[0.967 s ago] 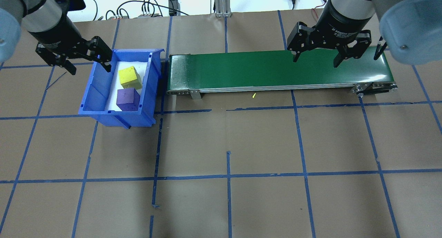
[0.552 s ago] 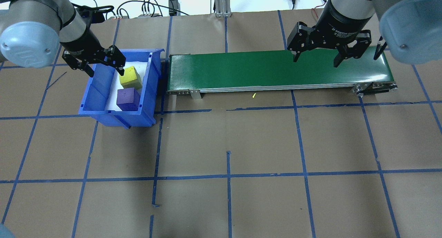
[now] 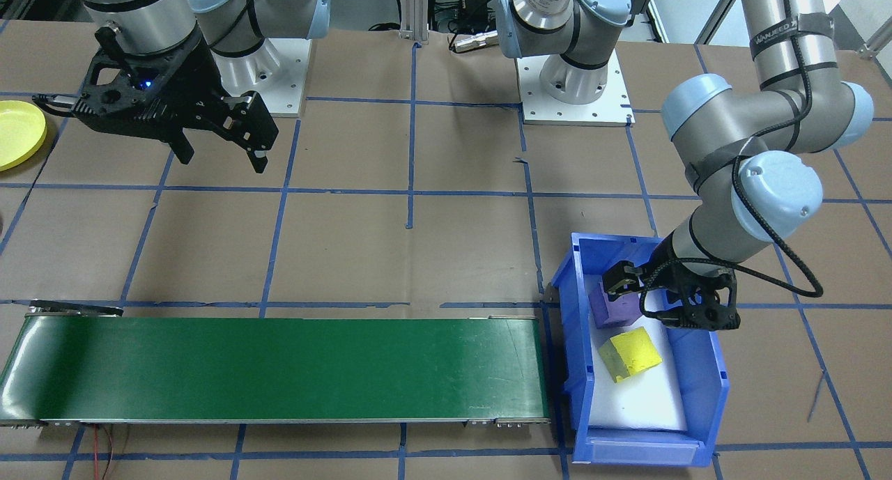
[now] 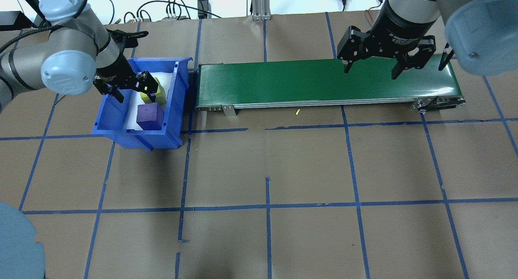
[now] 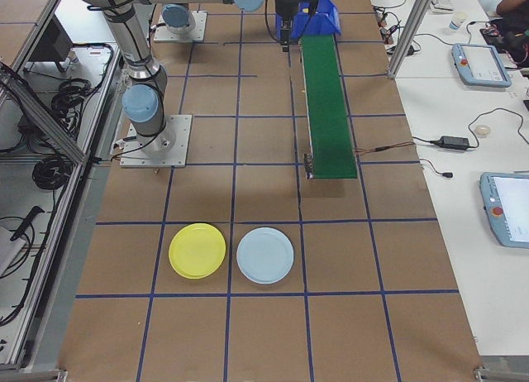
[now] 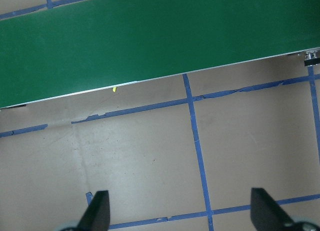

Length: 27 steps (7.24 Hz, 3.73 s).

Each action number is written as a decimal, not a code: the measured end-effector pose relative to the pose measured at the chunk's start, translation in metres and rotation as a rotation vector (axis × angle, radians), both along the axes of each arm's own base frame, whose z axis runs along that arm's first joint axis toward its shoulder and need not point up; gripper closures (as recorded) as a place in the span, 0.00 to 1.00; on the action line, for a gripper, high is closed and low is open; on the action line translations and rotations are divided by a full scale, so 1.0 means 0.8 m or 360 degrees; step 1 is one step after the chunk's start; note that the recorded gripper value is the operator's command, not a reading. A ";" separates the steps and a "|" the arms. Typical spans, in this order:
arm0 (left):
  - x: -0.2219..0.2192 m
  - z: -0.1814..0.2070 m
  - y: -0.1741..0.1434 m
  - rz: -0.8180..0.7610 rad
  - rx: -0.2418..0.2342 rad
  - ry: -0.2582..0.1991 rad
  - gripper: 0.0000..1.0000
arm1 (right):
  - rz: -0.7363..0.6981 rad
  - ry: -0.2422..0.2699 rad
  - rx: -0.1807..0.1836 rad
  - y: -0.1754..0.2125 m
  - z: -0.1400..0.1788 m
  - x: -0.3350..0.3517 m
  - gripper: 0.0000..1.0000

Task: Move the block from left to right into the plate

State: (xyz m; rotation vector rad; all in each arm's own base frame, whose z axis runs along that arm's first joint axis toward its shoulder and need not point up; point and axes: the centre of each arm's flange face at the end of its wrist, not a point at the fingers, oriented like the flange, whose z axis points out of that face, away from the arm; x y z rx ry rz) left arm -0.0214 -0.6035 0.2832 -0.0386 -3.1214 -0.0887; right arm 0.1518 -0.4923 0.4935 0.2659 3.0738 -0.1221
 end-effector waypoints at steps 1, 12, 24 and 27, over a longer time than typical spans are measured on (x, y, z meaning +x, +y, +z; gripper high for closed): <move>0.002 -0.019 -0.003 0.0006 0.0021 0.0006 0.01 | 0.0000 0.0000 0.0000 0.000 0.000 0.000 0.00; -0.019 0.091 -0.016 0.0026 0.0005 -0.0010 0.84 | -0.0001 0.0005 0.0007 0.000 -0.002 -0.001 0.00; -0.280 0.002 -0.054 -0.0096 -0.0192 0.0073 0.00 | 0.0002 0.0005 0.0007 0.001 -0.002 0.000 0.00; -0.280 0.067 -0.045 -0.0088 -0.0324 0.0097 0.00 | 0.0002 0.0005 0.0007 0.001 -0.002 0.001 0.00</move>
